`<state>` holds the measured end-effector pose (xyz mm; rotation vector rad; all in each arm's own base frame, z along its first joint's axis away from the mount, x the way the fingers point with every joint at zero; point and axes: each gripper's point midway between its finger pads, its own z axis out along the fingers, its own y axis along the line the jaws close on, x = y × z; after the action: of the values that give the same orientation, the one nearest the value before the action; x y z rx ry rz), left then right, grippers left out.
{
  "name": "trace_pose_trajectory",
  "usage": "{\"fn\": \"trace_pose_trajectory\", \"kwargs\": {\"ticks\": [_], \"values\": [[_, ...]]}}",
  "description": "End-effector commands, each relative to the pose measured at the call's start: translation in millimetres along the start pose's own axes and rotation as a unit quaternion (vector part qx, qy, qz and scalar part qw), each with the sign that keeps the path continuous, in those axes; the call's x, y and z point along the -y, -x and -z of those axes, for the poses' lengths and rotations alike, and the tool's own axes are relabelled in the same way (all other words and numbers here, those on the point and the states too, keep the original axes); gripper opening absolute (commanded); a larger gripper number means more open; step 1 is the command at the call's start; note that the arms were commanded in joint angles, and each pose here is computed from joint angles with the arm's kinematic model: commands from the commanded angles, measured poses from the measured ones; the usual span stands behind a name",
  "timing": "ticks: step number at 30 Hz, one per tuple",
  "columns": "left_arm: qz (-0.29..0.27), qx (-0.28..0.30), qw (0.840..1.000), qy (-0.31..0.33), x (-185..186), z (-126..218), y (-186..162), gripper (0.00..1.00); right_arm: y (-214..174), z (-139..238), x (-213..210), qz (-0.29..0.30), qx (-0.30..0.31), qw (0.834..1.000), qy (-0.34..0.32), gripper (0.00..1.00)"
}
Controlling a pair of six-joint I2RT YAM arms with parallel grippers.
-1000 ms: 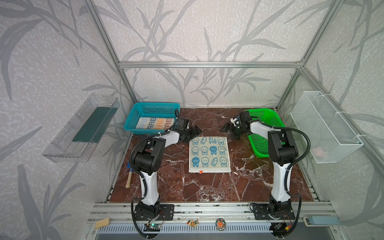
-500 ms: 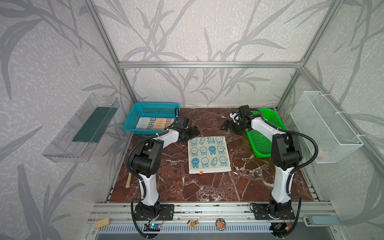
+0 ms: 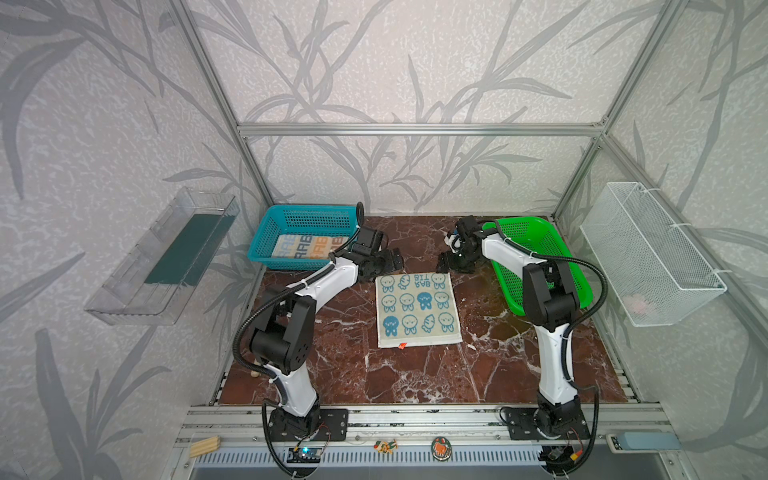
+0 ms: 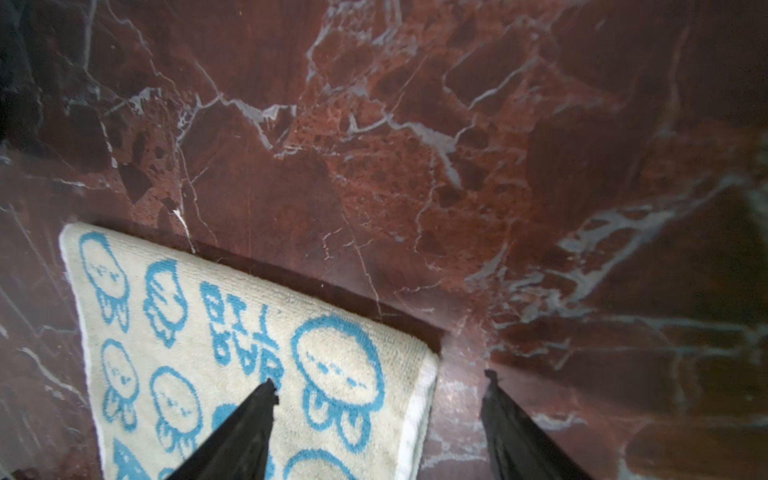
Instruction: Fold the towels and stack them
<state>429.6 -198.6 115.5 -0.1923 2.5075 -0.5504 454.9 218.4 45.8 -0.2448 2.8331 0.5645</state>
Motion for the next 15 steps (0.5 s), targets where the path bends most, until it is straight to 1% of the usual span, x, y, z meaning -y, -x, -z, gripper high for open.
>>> {"fn": "trace_pose_trajectory", "kwargs": {"ticks": [1,6,8,11,15], "values": [[-0.039,0.013,0.999,0.025,-1,14,-4,0.99,-4,-6,10,0.017,-0.016,0.999,-0.028,0.73],[-0.077,0.023,0.996,0.027,9,22,-9,0.99,-5,-17,20,0.028,-0.030,0.998,-0.049,0.62],[-0.091,0.027,0.995,0.032,12,25,-11,0.99,-5,-18,22,0.030,-0.031,0.998,-0.051,0.60],[-0.109,0.033,0.993,0.037,14,29,-13,0.99,-5,-23,23,0.031,-0.036,0.998,-0.051,0.56],[-0.122,0.042,0.991,0.047,12,33,-13,0.99,-9,-29,24,0.034,-0.048,0.997,-0.053,0.47]]}}
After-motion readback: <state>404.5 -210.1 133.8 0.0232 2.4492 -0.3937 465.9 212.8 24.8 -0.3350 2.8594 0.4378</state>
